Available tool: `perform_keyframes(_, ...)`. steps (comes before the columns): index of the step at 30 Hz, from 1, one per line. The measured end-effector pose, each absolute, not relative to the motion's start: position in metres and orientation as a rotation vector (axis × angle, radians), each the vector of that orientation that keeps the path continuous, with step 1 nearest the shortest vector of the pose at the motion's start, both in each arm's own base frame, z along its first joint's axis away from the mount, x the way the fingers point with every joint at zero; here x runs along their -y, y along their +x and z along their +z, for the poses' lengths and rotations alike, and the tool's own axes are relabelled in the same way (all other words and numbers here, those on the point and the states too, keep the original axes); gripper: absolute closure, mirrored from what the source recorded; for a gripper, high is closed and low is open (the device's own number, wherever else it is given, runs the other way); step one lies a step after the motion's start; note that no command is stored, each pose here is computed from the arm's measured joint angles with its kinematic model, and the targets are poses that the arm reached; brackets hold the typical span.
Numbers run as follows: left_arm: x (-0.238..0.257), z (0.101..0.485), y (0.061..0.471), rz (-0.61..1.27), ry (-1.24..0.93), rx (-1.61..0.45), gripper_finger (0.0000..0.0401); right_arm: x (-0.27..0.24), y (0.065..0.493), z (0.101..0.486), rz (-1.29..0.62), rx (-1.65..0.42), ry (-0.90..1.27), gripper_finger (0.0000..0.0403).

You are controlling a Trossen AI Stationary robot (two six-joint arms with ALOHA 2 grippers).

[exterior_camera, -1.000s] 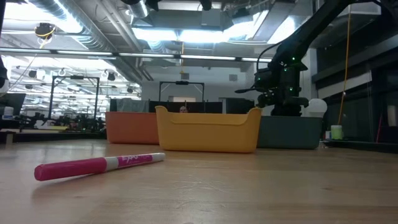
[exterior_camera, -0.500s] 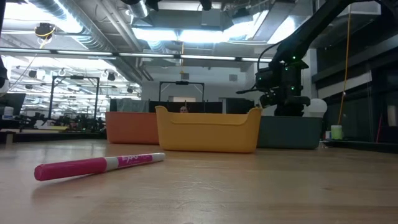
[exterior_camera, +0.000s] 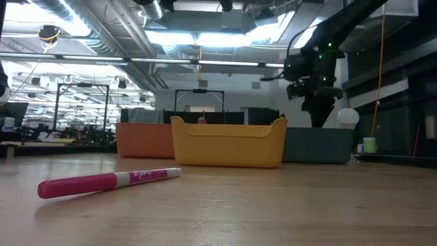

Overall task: Pick & Place Markers
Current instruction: Put the pink marker pen into the blue bin

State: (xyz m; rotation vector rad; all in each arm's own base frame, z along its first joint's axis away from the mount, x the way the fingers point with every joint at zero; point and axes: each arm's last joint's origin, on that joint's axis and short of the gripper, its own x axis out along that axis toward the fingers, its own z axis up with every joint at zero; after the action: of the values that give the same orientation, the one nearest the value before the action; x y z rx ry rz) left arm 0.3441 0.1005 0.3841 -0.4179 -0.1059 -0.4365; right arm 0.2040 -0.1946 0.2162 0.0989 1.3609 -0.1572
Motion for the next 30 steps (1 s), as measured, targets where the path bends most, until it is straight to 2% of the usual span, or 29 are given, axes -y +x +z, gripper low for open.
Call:
perform_keyframes(14, -0.1, 0.384, 0.344, -0.445, -0.418, 0.103, 0.0217, 0.143, 0.199, 0.273, -0.192, -1.168, 0.072, 0.0401)
perform_keyframes(23, -0.095, 0.384, 0.344, -0.513, -0.429, 0.076, 0.0217, 0.101, 0.19, 0.308, -0.149, -0.977, 0.143, 0.0402)
perform_keyframes(30, -0.088, 0.384, 0.346, -0.534, -0.407, 0.077, 0.0255, 0.072, 0.185, 0.328, -0.127, -0.843, 0.175, 0.0402)
